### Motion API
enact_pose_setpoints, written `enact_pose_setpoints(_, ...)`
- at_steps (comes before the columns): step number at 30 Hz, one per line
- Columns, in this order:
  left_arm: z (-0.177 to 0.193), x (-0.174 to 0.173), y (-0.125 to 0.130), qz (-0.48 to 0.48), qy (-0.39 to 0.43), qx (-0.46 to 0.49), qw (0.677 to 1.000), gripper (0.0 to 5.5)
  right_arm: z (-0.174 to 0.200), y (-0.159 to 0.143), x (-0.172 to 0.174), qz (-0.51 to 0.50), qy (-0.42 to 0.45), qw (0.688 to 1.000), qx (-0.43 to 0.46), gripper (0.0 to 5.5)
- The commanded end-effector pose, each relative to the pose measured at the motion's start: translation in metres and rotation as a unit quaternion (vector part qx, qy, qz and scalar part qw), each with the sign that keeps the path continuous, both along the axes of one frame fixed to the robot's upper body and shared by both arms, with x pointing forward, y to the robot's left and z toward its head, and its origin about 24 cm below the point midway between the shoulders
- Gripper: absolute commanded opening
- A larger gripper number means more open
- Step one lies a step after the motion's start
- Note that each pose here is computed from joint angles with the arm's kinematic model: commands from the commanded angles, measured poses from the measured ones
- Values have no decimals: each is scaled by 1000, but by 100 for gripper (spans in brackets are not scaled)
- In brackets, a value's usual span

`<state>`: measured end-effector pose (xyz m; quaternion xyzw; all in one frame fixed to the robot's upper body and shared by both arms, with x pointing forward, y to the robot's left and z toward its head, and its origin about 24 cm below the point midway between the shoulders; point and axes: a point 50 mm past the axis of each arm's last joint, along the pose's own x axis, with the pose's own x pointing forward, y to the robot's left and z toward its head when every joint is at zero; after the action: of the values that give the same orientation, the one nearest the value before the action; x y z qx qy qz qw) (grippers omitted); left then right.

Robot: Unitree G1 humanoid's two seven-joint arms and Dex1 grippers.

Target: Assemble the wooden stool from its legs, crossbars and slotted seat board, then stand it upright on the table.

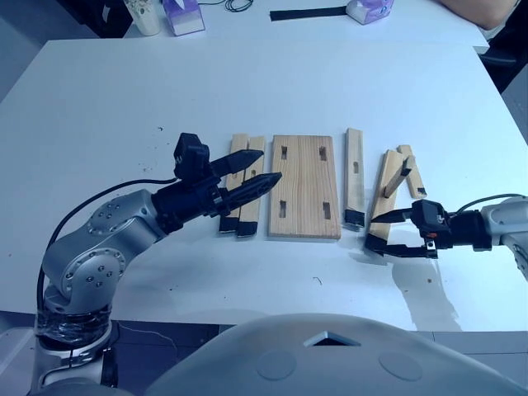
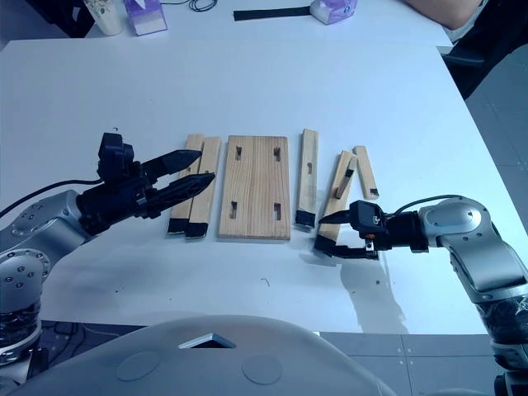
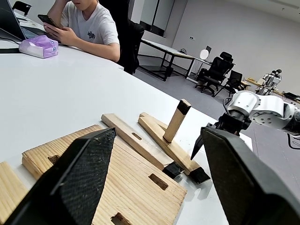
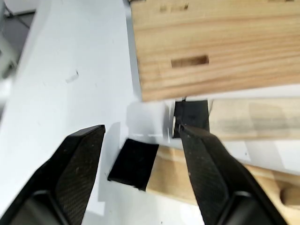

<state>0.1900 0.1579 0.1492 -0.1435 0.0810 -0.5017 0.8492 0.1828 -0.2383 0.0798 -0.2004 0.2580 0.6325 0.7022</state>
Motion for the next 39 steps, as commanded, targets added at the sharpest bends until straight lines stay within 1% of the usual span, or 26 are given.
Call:
enact_pose_setpoints(1,1,-1,0,-1,-3,7,1000,332,-11,-6,-5,16,-1,1000,-27,293)
enact_pose_setpoints(6,0,-4,-1,0,-2,7,1000,332,-17,-22,-5,27,5,997,-69,293)
enact_pose_setpoints(10,-1,-6,-1,4,-1,6,1000,332,-14,-32,1,34,-2,995,-90,293)
enact_pose_setpoints(14,-2,-8,-1,13,-1,5,1000,332,-1,-40,7,37,-12,994,-101,293)
enact_pose_setpoints(17,-3,-11,-1,22,0,4,1000,332,22,-36,11,22,-19,997,-69,293)
enact_pose_setpoints(19,-4,-14,0,32,0,2,999,332,42,-28,13,-1,-27,999,-32,293)
enact_pose_setpoints(21,-5,-18,0,44,1,1,999,332,57,-21,12,-26,-36,999,0,324)
enact_pose_setpoints(23,-6,-22,0,58,2,-2,998,332,64,-16,6,-61,-26,998,18,352)
enact_pose_setpoints(24,-6,-24,1,65,2,-3,998,332,63,-15,4,-86,-30,996,7,369)
enact_pose_setpoints(27,-8,-29,0,87,3,-5,996,332,45,-19,-5,-149,-26,986,-62,369)
enact_pose_setpoints(31,-10,-35,1,110,4,-6,994,332,29,-19,-19,-207,0,972,-111,369)
enact_pose_setpoints(36,-11,-39,2,131,3,-6,991,332,26,-17,-16,-289,-6,949,-128,369)
enact_pose_setpoints(39,-11,-39,2,134,1,-5,991,332,24,-8,-19,-329,-11,936,-123,369)
